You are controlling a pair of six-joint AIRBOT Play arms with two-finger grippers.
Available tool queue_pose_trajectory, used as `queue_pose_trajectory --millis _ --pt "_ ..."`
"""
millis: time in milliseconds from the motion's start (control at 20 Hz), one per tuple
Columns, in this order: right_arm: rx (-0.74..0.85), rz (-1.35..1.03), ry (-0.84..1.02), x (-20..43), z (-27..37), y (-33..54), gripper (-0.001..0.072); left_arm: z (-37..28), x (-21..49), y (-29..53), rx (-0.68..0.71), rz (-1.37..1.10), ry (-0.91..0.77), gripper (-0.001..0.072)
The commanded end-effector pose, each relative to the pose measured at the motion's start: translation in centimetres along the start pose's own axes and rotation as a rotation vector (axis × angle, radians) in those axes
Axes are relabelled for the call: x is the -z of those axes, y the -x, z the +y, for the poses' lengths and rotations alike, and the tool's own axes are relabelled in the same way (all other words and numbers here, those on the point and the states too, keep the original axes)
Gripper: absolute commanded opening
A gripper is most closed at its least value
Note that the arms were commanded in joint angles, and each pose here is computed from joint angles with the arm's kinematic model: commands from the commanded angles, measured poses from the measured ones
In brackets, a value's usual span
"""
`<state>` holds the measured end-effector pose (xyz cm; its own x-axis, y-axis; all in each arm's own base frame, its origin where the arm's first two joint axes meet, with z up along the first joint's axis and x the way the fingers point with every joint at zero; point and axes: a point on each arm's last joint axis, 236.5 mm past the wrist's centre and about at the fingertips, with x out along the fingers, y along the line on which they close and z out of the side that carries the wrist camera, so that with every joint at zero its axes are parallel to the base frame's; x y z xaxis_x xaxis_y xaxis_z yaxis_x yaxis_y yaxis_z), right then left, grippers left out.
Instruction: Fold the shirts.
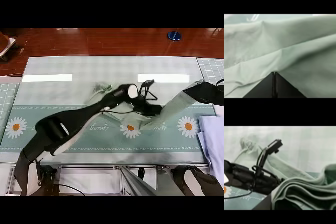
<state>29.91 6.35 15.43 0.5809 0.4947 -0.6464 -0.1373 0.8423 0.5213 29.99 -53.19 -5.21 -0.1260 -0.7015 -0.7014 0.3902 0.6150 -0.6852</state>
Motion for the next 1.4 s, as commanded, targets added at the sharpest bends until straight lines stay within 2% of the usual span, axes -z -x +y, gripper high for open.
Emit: queue_pose_trajectory --millis 0,200,300,450,650,800,1000,1050,1100,1150,1200,1350 --pt "-0.025 -0.022 -0.012 -0.5 1.0 -0.3 0.002 3.2 -3.6 7.2 -0.053 -0.045 -0.005 0.0016" --pt "-0.133 0.029 0.068 -0.6 6.1 -4.5 0.002 14.0 -5.0 23.8 -0.408 -0.131 0.037 0.0017" --pt "-0.185 0.072 0.105 -1.0 9.0 -7.5 0.002 18.0 -2.6 32.1 -0.55 -0.214 0.101 0.0017" --pt "-0.258 0.176 0.173 -0.9 13.6 -13.2 0.002 20.7 3.1 40.5 -0.695 -0.386 0.152 0.0017" --pt "-0.311 0.318 0.209 0.9 18.0 -21.6 0.002 20.5 11.6 41.4 -0.699 -0.594 0.227 0.0017" --pt "-0.323 0.402 0.217 3.4 19.5 -26.9 0.002 20.0 16.3 38.2 -0.597 -0.649 0.313 0.0017" --pt "-0.319 0.469 0.189 5.8 20.4 -32.1 0.0021 20.4 18.6 34.4 -0.482 -0.66 0.392 0.0017" --pt "-0.32 0.467 0.173 6.0 20.7 -33.2 0.0049 20.6 18.7 33.7 -0.46 -0.66 0.412 0.0017" --pt "-0.337 0.458 0.147 6.0 21.3 -34.3 0.0203 20.8 18.4 33.3 -0.444 -0.672 0.425 0.0018" --pt "-0.381 0.467 0.126 6.5 22.4 -34.8 0.0427 21.1 18.2 33.3 -0.443 -0.683 0.429 0.0017" --pt "-0.439 0.475 0.149 6.6 23.4 -34.5 0.0414 21.2 17.9 33.4 -0.444 -0.697 0.428 0.0017" --pt "-0.464 0.522 0.169 4.6 22.1 -31.2 0.0412 21.1 16.6 33.9 -0.423 -0.752 0.429 0.0017"
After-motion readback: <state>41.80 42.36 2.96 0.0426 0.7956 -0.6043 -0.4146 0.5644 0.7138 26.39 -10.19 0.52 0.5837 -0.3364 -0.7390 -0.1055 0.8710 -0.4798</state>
